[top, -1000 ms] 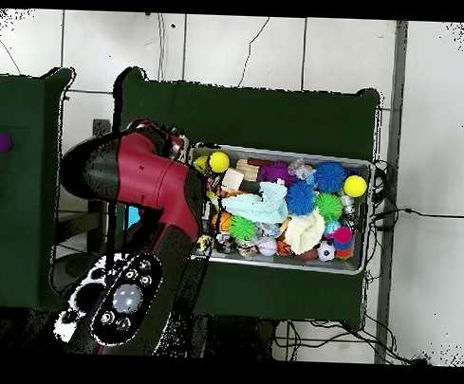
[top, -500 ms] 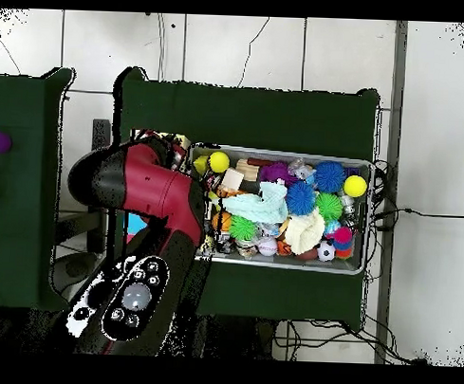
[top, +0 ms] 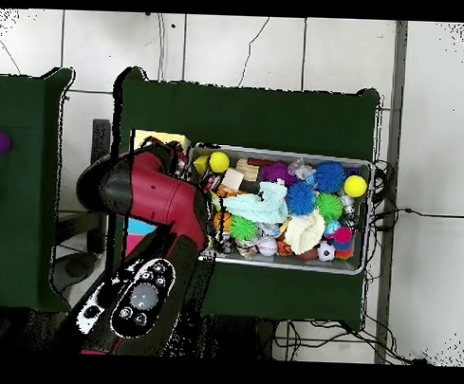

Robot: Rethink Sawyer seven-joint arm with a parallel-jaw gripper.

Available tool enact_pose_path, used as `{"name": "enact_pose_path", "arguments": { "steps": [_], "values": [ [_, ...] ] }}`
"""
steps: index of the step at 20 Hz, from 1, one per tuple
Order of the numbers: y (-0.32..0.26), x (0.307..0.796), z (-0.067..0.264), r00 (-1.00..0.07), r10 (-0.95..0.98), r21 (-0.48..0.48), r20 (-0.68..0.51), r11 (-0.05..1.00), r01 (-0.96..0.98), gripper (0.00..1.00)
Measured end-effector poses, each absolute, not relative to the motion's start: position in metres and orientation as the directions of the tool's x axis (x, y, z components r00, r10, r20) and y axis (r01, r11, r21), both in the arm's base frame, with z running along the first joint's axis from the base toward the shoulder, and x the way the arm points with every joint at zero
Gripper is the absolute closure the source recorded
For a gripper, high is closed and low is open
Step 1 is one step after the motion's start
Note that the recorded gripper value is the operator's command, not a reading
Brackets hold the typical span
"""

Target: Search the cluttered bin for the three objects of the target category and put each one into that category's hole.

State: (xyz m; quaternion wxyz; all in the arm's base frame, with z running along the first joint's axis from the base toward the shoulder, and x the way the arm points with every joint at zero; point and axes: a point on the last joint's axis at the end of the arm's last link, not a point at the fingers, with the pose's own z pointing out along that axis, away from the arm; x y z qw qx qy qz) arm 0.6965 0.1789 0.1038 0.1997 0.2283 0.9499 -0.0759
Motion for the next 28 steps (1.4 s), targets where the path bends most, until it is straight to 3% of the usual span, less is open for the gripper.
{"name": "enact_pose_path", "arguments": {
  "steps": [13, 28],
  "values": [
    [0.187, 0.690, 0.098, -0.817, 0.397, -0.050, -0.419, 0.888, 0.457, 1.00],
    [0.245, 0.675, 0.093, -0.830, 0.379, -0.024, -0.410, 0.905, 0.425, 1.00]
  ]
}}
